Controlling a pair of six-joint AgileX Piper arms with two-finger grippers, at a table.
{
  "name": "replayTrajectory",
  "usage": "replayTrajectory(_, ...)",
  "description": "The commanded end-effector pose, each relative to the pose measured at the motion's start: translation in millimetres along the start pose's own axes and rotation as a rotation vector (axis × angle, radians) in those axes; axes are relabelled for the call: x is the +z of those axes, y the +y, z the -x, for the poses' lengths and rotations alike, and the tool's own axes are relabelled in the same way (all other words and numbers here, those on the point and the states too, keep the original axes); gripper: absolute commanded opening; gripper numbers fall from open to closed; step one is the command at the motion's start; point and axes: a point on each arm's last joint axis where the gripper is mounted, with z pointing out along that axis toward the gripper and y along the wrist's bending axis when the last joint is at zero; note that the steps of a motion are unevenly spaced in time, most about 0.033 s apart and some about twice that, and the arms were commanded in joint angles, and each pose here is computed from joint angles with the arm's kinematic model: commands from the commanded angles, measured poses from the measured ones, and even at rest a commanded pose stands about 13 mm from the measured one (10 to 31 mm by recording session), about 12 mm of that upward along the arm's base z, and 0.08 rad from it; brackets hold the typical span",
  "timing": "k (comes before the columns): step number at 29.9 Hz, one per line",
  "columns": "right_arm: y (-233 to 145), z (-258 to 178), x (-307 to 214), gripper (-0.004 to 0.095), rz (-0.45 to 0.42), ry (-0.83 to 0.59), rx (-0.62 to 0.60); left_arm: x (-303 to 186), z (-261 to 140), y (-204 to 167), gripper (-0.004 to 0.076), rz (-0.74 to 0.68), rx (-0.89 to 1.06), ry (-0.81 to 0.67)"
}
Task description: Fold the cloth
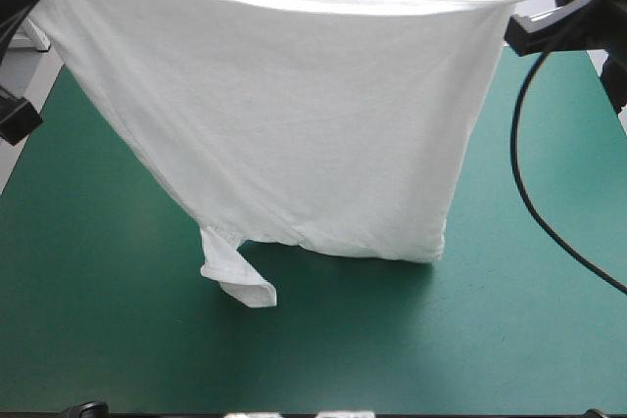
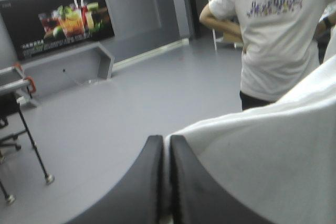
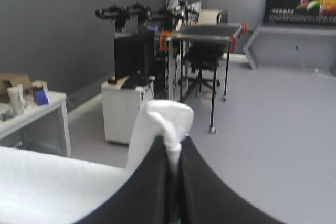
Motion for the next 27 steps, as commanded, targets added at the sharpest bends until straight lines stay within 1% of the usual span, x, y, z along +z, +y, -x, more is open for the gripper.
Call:
replayTrajectory(1, -2, 34, -32, -0.0013, -0.018, -0.261, -0.013, -9, 22, 4, -0.001, 0.004, -0.01, -0.226)
replayTrajectory(3, -2, 40, -39, -0.0013, -0.018, -0.321, -0.013, -10, 28, 3, -0.001, 0.005, 0.005, -0.299)
replayTrajectory(6, -3, 49, -45, -0.0013, -0.021, -0.416, -0.018, -11, 38, 5, -0.001, 0.042, 0.032, -0.413)
replayTrajectory(8, -3, 53, -46, -0.0013, -0.024, -0.474, -0.025, -10, 42, 5, -0.001, 0.072, 0.055, -0.463)
replayTrajectory(10, -3, 58, -47, -0.0013, -0.025, -0.524, -0.027, -4, 44, 4, -0.001, 0.094, 0.075, -0.491)
replayTrajectory(13, -3, 66, -43, -0.0013, -0.024, -0.558, -0.021, 2, 46, 3, -0.001, 0.138, 0.111, -0.514)
replayTrajectory(16, -3, 75, -35, -0.0013, -0.025, -0.591, -0.021, 9, 48, 4, -0.001, 0.21, 0.135, -0.542)
replayTrajectory(18, -3, 77, -25, -0.0013, -0.024, -0.593, -0.015, 18, 48, 5, -0.001, 0.275, 0.133, -0.544)
replayTrajectory(21, -3, 75, 2, -0.0013, -0.027, -0.565, 0.003, 38, 42, 6, -0.001, 0.398, 0.127, -0.501)
replayTrajectory(25, -3, 66, 38, -0.0013, -0.038, -0.533, -0.009, 70, 35, 0, -0.001, 0.513, 0.194, -0.469)
replayTrajectory(27, -3, 61, 55, -0.0013, -0.047, -0.52, -0.016, 93, 26, 4, -0.001, 0.536, 0.178, -0.465)
